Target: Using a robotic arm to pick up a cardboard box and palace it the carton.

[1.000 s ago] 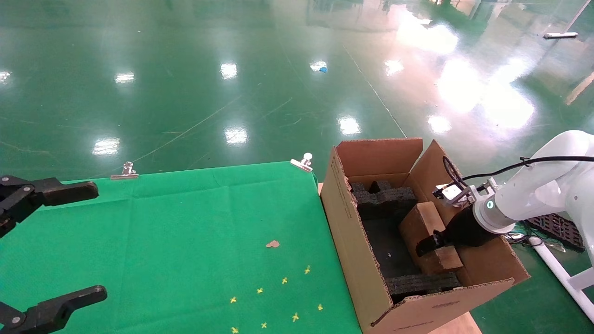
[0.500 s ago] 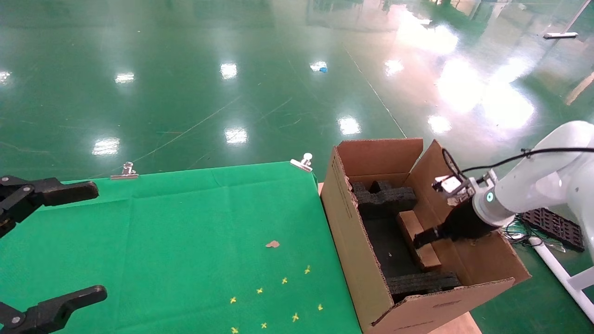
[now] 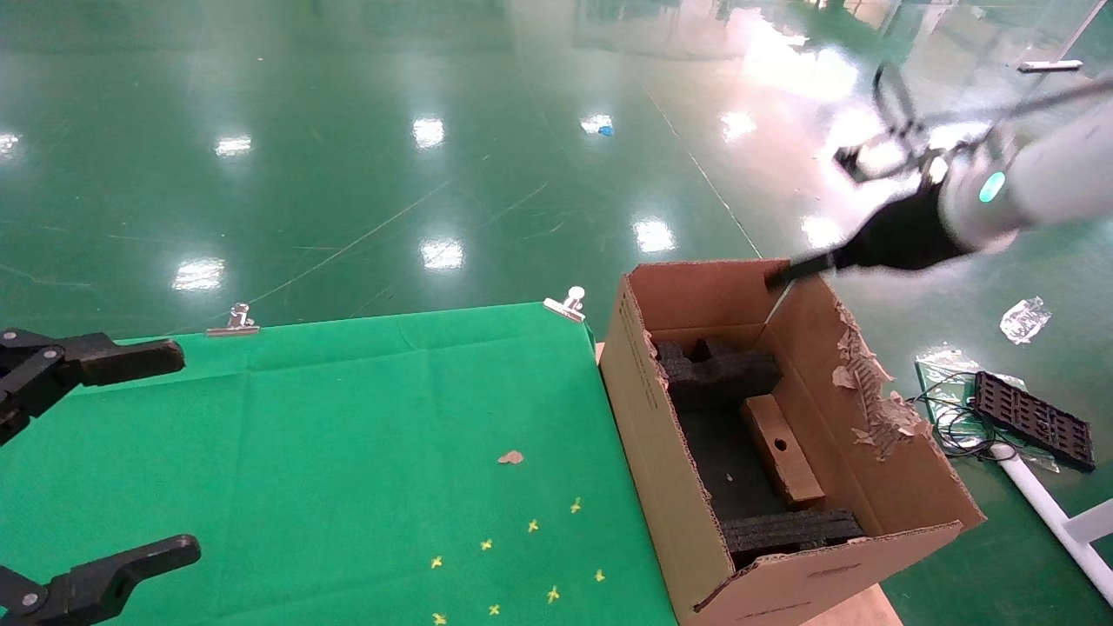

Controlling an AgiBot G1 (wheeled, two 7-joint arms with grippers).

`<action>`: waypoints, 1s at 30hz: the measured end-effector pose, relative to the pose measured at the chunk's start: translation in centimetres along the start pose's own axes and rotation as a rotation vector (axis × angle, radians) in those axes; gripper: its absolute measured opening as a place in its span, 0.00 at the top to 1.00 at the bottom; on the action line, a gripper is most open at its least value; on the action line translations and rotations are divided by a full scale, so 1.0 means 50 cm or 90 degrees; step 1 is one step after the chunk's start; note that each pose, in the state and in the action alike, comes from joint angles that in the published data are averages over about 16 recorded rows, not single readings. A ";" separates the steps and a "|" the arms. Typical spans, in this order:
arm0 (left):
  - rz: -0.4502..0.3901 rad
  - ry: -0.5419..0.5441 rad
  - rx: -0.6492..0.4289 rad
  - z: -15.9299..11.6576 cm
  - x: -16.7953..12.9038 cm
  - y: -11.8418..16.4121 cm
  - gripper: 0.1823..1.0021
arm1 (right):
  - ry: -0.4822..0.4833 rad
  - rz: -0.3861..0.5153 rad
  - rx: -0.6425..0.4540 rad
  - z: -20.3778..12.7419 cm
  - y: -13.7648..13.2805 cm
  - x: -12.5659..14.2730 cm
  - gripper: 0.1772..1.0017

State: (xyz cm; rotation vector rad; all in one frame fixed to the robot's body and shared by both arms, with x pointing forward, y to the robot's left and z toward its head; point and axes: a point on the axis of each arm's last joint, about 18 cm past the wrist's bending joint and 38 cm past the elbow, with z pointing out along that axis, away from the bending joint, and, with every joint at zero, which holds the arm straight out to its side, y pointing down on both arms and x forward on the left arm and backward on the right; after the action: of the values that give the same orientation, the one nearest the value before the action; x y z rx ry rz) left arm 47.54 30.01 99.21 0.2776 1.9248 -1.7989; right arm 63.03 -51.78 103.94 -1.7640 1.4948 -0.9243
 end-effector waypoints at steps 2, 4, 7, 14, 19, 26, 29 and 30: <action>0.000 0.000 0.000 0.000 0.000 0.000 0.00 | -0.005 -0.015 0.024 -0.022 -0.021 0.000 0.00; 0.000 0.000 0.000 0.000 0.000 0.000 0.00 | -0.010 -0.029 0.045 -0.041 -0.039 0.000 0.00; 0.000 0.000 0.000 0.000 0.000 0.000 0.00 | -0.016 -0.050 0.071 -0.058 -0.056 -0.002 0.00; 0.000 0.000 0.000 0.000 0.000 0.000 0.00 | -0.050 -0.090 0.104 -0.050 -0.064 -0.027 0.00; 0.000 0.000 0.000 0.000 0.000 0.000 0.00 | -0.101 -0.113 0.120 -0.025 -0.058 -0.068 0.00; 0.000 0.000 0.000 0.000 0.000 0.000 0.00 | -0.206 -0.152 0.146 0.011 -0.039 -0.151 0.00; 0.000 0.000 0.000 0.000 0.000 0.000 0.00 | -0.251 -0.168 0.160 0.020 -0.029 -0.186 0.00; 0.000 0.000 0.000 0.000 0.000 0.000 0.00 | -0.266 -0.173 0.166 0.023 -0.026 -0.198 0.00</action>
State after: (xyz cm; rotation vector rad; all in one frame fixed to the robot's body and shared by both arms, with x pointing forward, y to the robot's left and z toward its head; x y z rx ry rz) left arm 47.56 30.02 99.21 0.2769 1.9245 -1.7994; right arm 63.63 -41.78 103.33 -1.8496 0.8478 -0.7756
